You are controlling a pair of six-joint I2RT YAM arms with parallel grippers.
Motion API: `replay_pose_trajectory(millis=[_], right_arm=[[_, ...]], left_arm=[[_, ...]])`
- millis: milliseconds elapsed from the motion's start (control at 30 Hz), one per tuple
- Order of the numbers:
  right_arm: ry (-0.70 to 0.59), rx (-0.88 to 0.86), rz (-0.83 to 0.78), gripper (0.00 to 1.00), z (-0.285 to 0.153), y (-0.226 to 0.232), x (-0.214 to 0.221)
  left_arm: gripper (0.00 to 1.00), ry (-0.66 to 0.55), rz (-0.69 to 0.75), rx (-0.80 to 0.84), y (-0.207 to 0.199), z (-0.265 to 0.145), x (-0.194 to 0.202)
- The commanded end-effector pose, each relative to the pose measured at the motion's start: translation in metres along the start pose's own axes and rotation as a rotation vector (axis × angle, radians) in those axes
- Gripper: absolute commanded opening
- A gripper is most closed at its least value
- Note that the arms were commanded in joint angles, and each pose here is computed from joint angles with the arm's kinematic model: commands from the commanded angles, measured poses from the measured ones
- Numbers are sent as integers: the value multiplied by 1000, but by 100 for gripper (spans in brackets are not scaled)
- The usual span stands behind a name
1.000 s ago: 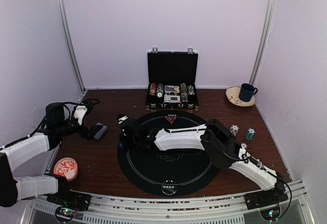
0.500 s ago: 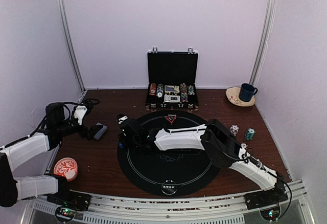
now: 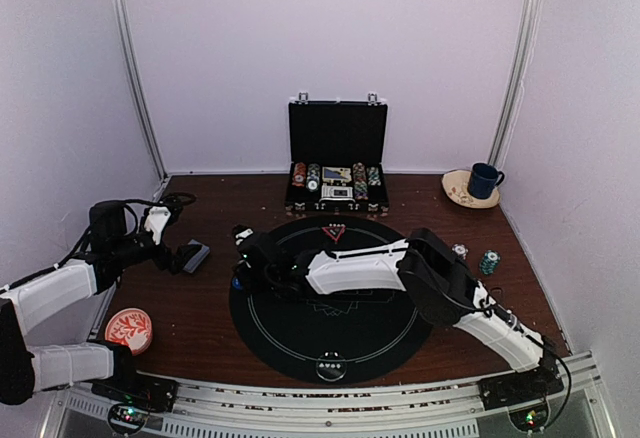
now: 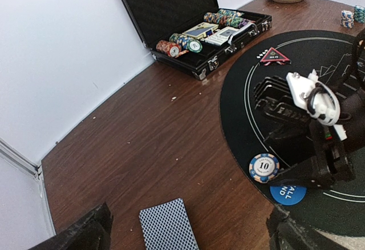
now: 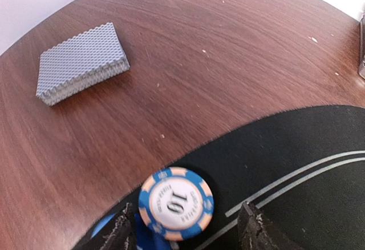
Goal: Distribute texas hold em gaming equipment
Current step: Place the poker chips pile in the small blind area.
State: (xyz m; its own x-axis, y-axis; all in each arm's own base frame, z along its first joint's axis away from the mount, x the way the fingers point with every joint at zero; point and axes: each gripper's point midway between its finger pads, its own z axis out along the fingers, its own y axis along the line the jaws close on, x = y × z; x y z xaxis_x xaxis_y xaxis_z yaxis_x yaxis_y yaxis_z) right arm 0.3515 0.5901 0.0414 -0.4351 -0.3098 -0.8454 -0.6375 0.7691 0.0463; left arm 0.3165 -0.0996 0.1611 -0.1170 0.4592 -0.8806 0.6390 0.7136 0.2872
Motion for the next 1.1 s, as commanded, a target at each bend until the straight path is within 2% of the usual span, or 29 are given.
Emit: replay_pose_trajectory(millis=[0,200,1067], right_arm=[[-65,-4,13,63,-35,-5,-42],[-64,-2,11,64,-42,-8,-40],[29,45,-31,71,-11,-14,4]], left_arm=[[98,-35,21,-16,3,-1,-8],[98,-36,22,-17,3,-1,-8],[98,-32,19,-14,3,0,-7]])
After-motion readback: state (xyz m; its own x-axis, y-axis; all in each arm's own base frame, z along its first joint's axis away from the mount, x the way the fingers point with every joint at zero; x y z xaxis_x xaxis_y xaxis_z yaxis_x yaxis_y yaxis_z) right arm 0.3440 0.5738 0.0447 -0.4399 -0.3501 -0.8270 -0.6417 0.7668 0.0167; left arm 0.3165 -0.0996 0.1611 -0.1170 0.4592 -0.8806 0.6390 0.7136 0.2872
